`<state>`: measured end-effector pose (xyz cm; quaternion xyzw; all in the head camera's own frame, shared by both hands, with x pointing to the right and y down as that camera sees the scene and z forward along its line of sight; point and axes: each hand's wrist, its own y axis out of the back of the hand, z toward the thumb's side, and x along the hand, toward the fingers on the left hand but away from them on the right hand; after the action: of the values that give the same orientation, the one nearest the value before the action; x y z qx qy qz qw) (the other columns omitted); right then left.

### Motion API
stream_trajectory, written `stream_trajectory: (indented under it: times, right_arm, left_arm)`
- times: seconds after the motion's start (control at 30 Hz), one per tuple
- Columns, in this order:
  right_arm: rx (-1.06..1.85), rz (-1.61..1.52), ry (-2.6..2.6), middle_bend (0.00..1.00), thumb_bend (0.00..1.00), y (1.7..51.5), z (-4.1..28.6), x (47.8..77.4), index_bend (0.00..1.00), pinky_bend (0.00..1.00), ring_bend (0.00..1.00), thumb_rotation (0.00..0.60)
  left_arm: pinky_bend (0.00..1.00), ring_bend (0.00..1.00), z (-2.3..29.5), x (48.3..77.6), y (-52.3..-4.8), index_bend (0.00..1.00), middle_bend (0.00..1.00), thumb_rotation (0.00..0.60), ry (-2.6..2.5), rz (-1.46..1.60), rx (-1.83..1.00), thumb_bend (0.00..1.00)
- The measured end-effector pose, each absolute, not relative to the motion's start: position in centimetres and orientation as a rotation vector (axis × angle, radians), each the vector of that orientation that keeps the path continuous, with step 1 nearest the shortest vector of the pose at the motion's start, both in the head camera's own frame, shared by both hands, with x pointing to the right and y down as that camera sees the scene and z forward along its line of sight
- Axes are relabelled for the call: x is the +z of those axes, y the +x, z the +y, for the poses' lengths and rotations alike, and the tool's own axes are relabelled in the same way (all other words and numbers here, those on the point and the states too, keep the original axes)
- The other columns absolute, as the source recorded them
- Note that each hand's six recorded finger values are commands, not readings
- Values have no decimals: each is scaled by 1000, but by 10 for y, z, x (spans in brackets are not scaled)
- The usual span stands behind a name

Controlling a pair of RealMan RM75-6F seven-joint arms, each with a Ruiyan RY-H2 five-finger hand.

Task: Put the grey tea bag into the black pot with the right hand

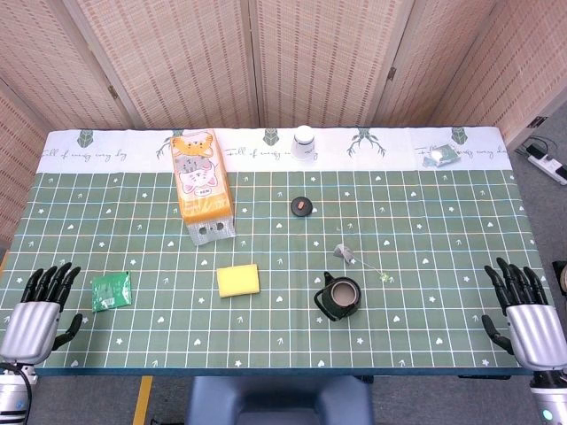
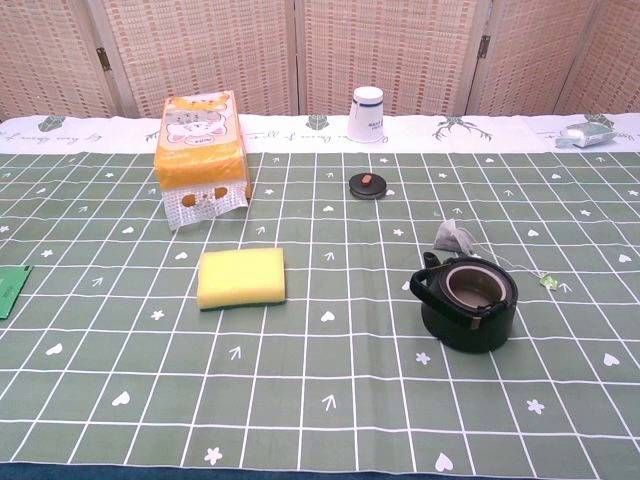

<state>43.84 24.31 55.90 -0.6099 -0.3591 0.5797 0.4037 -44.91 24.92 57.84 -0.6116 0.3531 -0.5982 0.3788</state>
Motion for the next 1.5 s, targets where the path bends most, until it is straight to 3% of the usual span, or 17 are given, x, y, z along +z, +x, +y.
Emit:
stream_trajectory:
  times: [0.1,0.3,0.5,0.6,0.8,1.1,1.5]
  right_arm:
    - [1460,-884,-1548,0,386,435,241,564,3,0,0,600]
    - [1438,-809,-1560,0,387,424,233,577,139,0,0,600]
    - [1389,-688,-1617,0,386,404,202,602,412,0,0,600]
    - [1371,-631,-1643,0,387,394,181,618,479,0,3,600]
    - [1391,-591,-1745,0,387,382,153,659,503,0,16,600]
    - [1405,-504,-1828,0,387,361,148,716,479,0,18,600]
    - [1379,-413,-1871,0,386,328,142,739,479,0,15,600]
  left_arm:
    - [0,0,251,575,-450,38,0,600,-1552,911,-1528,374]
    - [0,0,251,571,-452,38,0,600,-1546,933,-1526,375]
    - [0,0,249,567,-455,37,0,600,-1553,954,-1511,385]
    - [0,0,248,567,-458,28,0,600,-1546,965,-1518,386]
    - [0,0,246,572,-463,15,0,600,-1540,970,-1545,385]
    - [0,0,243,577,-469,15,0,600,-1529,980,-1575,386]
    - [0,0,241,576,-474,17,0,600,-1520,995,-1582,403]
